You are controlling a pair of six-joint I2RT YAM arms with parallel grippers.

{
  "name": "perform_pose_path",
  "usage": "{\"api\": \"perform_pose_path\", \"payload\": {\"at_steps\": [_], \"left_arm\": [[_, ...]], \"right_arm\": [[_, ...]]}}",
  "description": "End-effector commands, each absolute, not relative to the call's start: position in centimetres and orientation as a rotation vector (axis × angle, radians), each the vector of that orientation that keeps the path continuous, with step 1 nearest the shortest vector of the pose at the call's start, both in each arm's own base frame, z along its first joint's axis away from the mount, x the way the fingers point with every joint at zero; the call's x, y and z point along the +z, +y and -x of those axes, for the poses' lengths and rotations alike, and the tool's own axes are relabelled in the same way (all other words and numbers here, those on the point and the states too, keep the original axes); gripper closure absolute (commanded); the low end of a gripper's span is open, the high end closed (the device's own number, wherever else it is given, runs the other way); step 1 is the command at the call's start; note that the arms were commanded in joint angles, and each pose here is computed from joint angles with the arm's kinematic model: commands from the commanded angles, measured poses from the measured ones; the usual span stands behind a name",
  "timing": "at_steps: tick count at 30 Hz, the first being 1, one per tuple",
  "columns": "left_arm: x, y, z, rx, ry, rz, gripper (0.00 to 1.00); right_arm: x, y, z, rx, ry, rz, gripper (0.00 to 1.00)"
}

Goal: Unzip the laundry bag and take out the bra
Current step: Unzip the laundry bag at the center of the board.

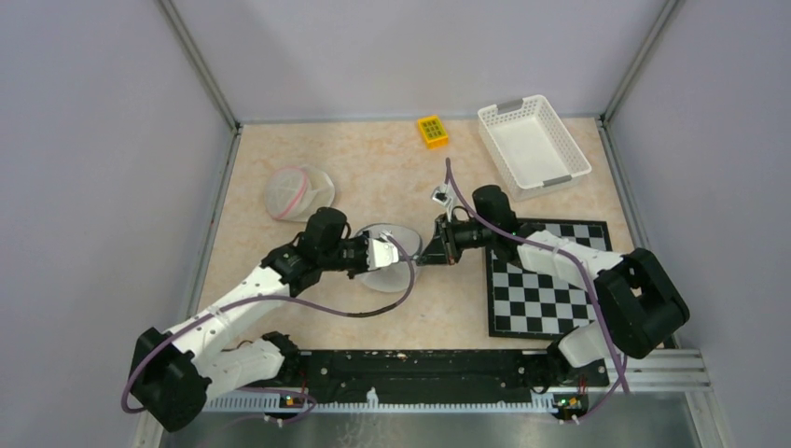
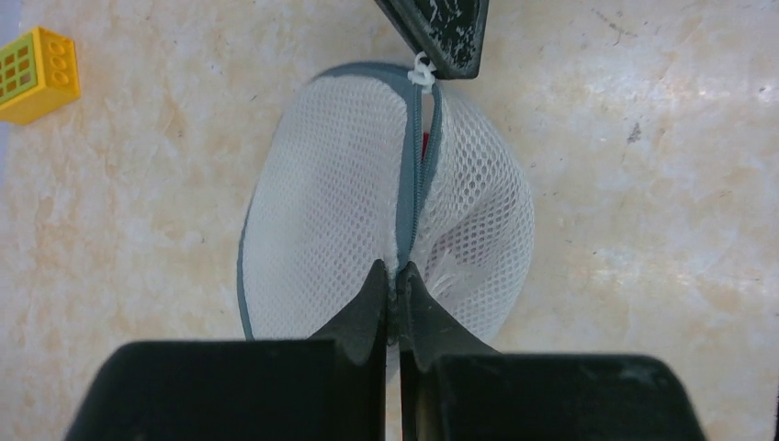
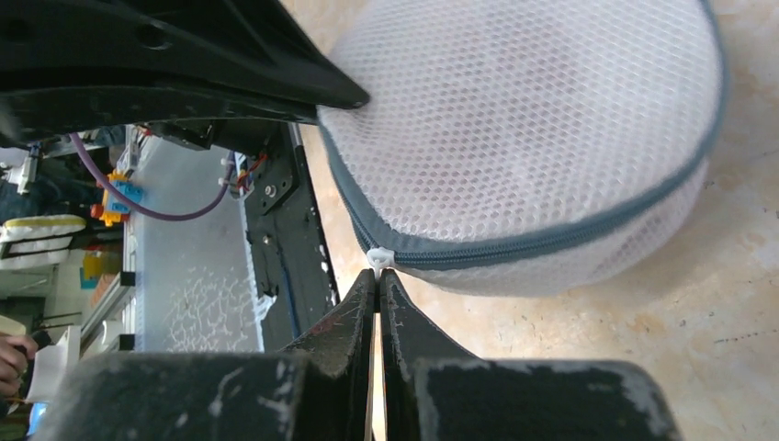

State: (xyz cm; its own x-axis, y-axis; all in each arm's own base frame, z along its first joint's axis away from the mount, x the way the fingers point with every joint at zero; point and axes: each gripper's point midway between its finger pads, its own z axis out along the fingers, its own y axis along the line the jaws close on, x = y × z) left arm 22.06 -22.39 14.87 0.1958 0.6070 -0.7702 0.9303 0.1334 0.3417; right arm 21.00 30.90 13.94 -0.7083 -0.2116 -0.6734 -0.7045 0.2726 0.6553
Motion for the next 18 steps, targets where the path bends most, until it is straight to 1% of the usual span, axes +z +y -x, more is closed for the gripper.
{"api": "perform_pose_path", "payload": {"at_steps": [1,3,4,7,9,10,11,18], "left_arm": [[12.4,-20.6,-24.8,-0.281,1.563,-1.588,0.99],[12.7,-20.9,-24.5,-0.323,1.563,-1.609,0.93],[13.6,-21.4,-24.1,-0.367,1.537,-1.618,0.86],[16.2,-22.9,-21.8,-0.521,1.422,-1.656,0.57],[17.6,-23.7,-20.4,-0.611,1.363,-1.650,0.42],[18.1,-23.9,-20.0,-0.633,1.356,-1.642,0.39],[18.5,-24.0,-19.8,-0.654,1.367,-1.624,0.37],[18.4,-24.8,-19.8,-0.729,1.468,-1.575,0.36]], "right_arm": [[16.1,31.0,-20.3,1.480,1.986,0.873,1.00],[16.4,31.1,-20.2,1.484,1.977,0.881,1.00],[16.5,31.2,-20.2,1.486,1.974,0.885,1.00],[16.6,31.7,-19.8,1.499,1.969,0.901,1.00],[16.6,32.2,-19.6,1.511,1.969,0.909,1.00],[16.7,32.4,-19.5,1.518,1.968,0.913,1.00],[16.8,32.6,-19.4,1.524,1.965,0.916,1.00],[17.1,33.1,-19.5,1.539,1.970,0.908,1.00]]}}
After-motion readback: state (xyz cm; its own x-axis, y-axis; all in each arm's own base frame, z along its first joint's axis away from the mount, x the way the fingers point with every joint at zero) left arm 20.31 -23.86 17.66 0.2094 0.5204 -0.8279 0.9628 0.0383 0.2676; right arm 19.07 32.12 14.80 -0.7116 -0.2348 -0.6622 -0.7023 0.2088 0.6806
